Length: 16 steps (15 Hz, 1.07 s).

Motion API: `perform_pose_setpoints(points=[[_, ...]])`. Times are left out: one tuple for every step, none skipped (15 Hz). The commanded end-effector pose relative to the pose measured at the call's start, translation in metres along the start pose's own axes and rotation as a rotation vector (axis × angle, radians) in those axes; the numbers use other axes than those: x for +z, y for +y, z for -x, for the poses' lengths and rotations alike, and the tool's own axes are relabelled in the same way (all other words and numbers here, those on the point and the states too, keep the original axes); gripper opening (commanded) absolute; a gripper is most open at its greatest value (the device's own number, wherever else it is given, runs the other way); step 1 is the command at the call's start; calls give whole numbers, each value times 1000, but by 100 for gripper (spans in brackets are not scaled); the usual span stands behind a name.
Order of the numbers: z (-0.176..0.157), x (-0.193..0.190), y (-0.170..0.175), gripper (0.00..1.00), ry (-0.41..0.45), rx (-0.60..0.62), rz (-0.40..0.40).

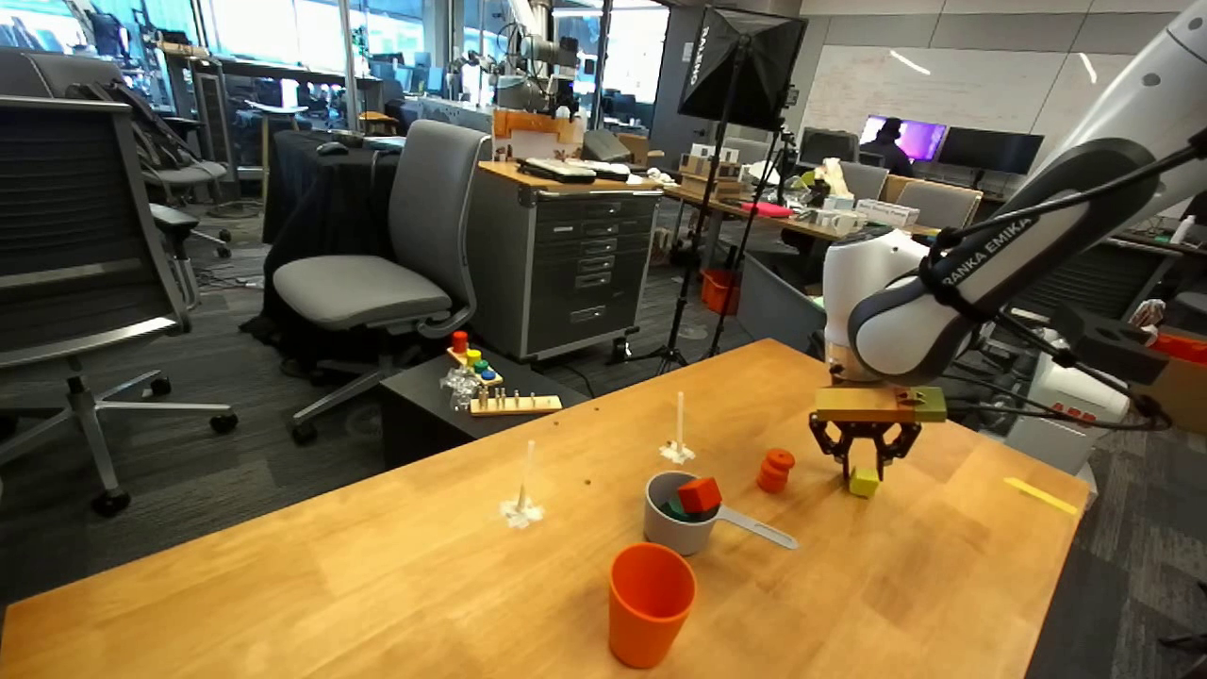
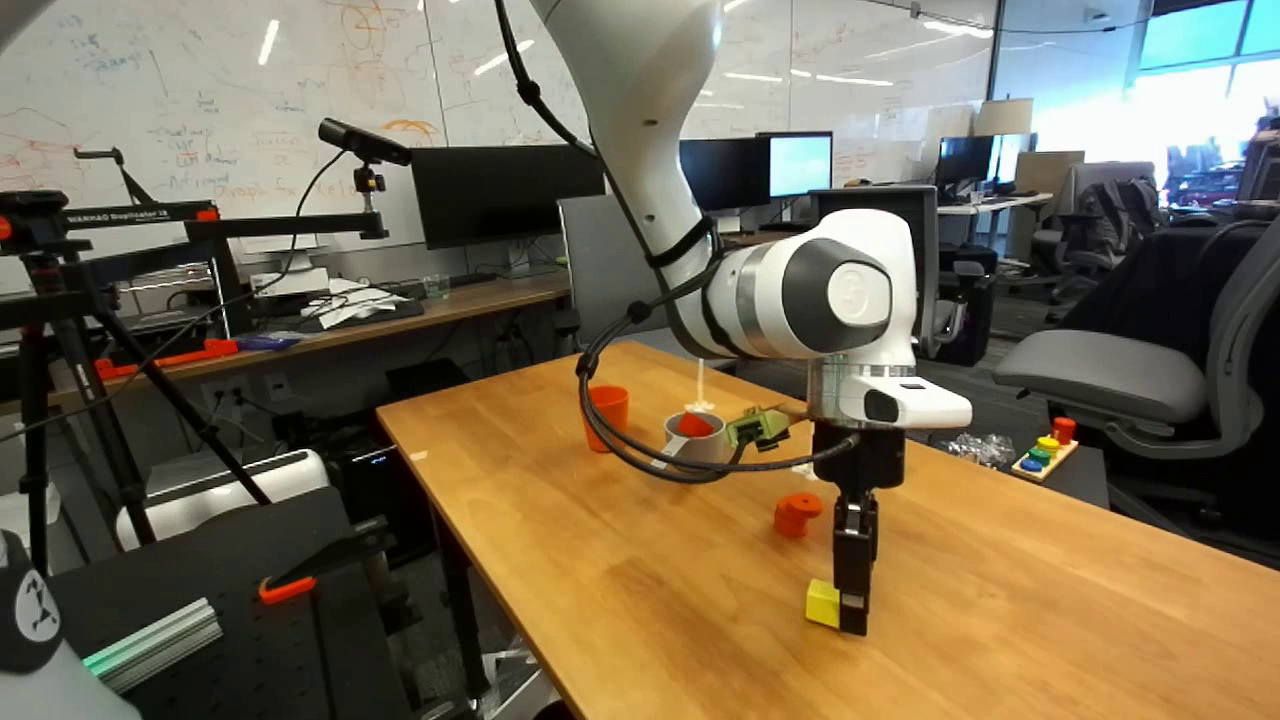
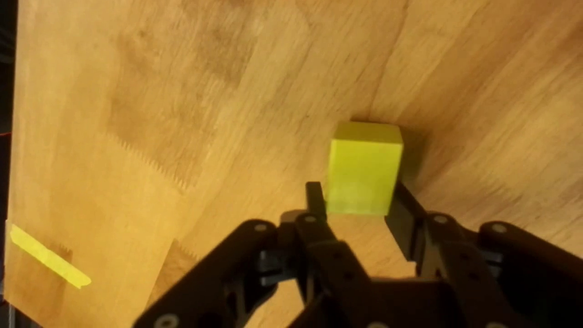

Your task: Remove the orange cup from the grey cup, then put the green, yellow, and orange blocks inside the grey cup

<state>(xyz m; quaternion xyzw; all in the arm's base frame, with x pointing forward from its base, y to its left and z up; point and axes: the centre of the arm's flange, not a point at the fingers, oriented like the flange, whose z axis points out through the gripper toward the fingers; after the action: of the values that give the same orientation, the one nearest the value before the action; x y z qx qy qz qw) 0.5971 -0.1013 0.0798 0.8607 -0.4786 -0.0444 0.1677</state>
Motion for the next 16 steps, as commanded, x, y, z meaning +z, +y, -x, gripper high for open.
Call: perform_pose_setpoints(points=[[-3, -1, -4, 65, -13, -27, -4], [-2, -1, -6, 66, -9, -57, 3], [1, 0, -8, 70, -6, -127, 17], [4, 1, -8, 79, 7, -180, 37], [5, 0, -8, 85, 17, -230, 51], [6, -1, -9, 92, 27, -265, 65], [7, -1, -9, 99, 37, -286, 80], [9, 0, -10, 100, 40, -310, 89], [11, 0, -11, 100, 42, -322, 91], [13, 1, -12, 100, 47, -329, 91], [14, 1, -13, 100, 53, -318, 82], [16, 2, -13, 100, 53, -308, 72], [17, 2, -13, 100, 50, -286, 58], [17, 2, -13, 100, 44, -262, 42], [16, 3, -14, 100, 26, -241, 30], [16, 3, -13, 100, 8, -223, 22]])
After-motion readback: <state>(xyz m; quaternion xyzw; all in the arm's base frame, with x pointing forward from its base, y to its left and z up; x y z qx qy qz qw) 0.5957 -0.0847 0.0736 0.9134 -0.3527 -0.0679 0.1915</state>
